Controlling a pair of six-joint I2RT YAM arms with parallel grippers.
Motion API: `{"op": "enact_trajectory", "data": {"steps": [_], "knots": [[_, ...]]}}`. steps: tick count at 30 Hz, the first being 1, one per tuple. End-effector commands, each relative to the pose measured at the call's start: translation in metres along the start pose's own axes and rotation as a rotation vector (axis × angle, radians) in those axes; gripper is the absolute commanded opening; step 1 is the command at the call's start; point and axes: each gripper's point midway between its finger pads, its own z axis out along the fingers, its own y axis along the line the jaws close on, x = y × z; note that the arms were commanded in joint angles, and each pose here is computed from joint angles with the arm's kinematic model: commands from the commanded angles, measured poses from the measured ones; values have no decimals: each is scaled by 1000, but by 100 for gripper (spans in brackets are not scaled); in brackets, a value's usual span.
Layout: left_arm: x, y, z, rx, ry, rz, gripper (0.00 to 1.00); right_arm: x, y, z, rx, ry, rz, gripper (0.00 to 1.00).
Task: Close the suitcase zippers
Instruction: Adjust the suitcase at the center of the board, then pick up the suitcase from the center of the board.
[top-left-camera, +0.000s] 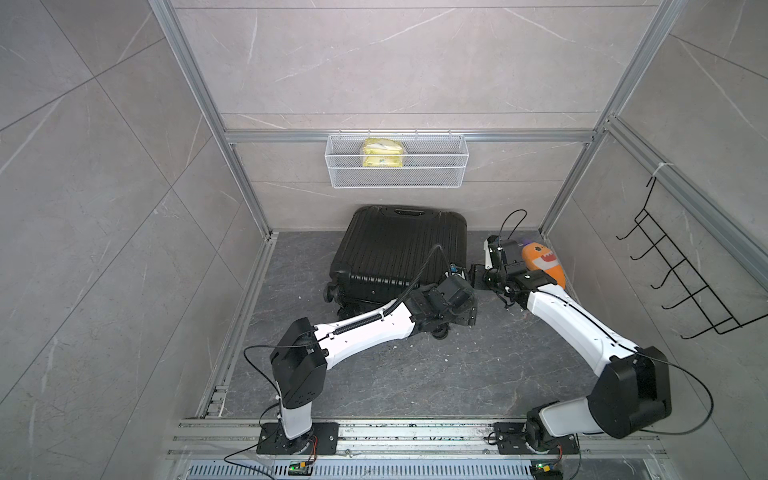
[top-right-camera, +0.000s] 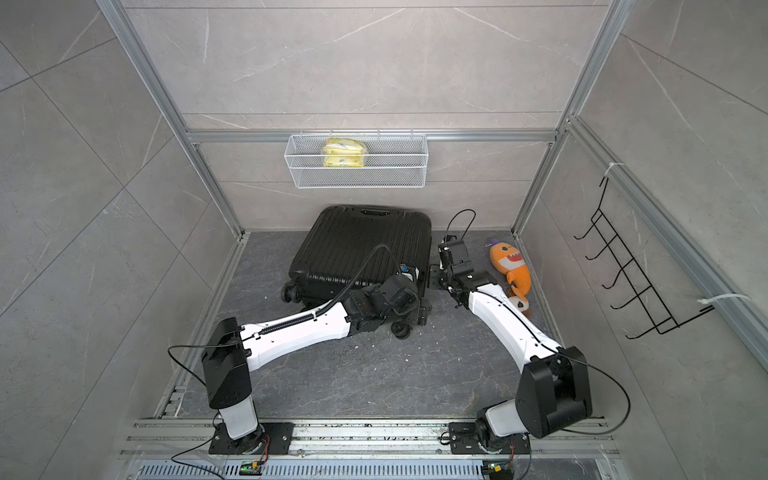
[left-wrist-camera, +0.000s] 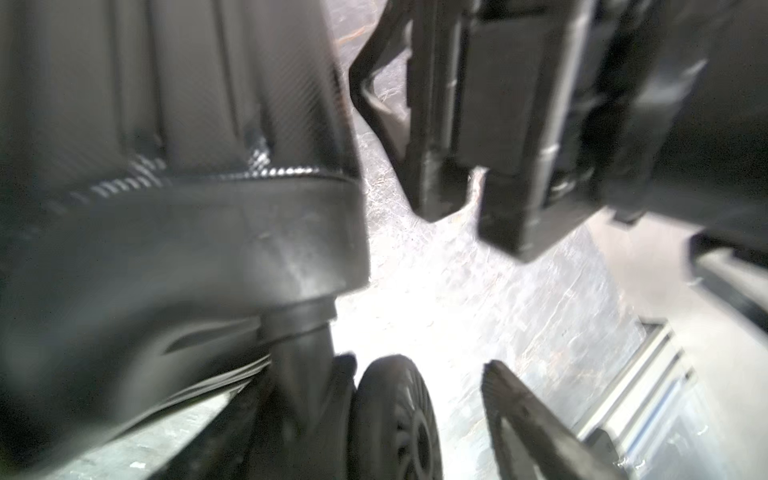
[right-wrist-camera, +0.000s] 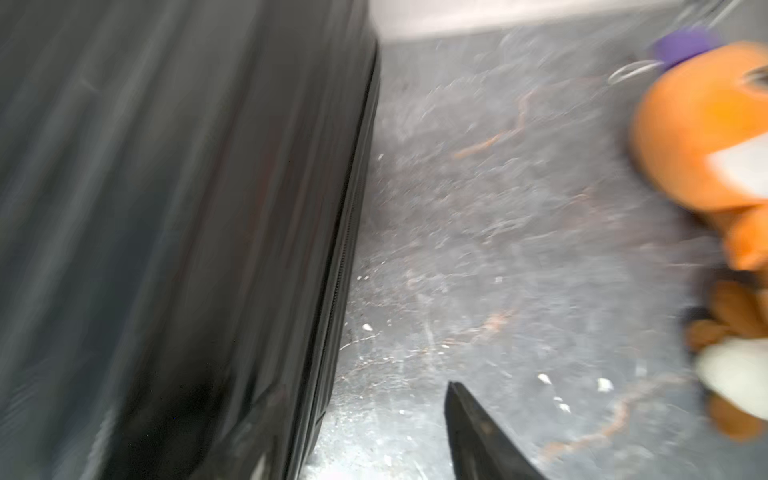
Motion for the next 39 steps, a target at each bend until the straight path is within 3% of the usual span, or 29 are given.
{"op": "enact_trajectory", "data": {"steps": [1,4,8,12,15,18,27,39], "knots": [[-40,-15,-72,58,-111,137,85,10,-17,-28,43,-24,-6,68],[-41,21,-108,-50,-107,172,85,27,-21,-43,26,-23,6,71],[-34,98,-155,-252,-79,155,85,50,-10,-61,-84,-21,-10,73],[-19,187,-212,-449,-63,80,87,66,4,-83,-208,-41,-28,73],[-3,238,-235,-497,-60,13,91,74,17,-96,-280,-66,-44,73],[10,267,-232,-447,-28,-33,97,79,26,-106,-323,-88,-64,73],[10,316,-195,-410,59,-128,97,99,47,-110,-414,-71,-106,74],[-3,330,-147,-318,56,-264,78,131,61,-85,-459,-74,-129,73]]}}
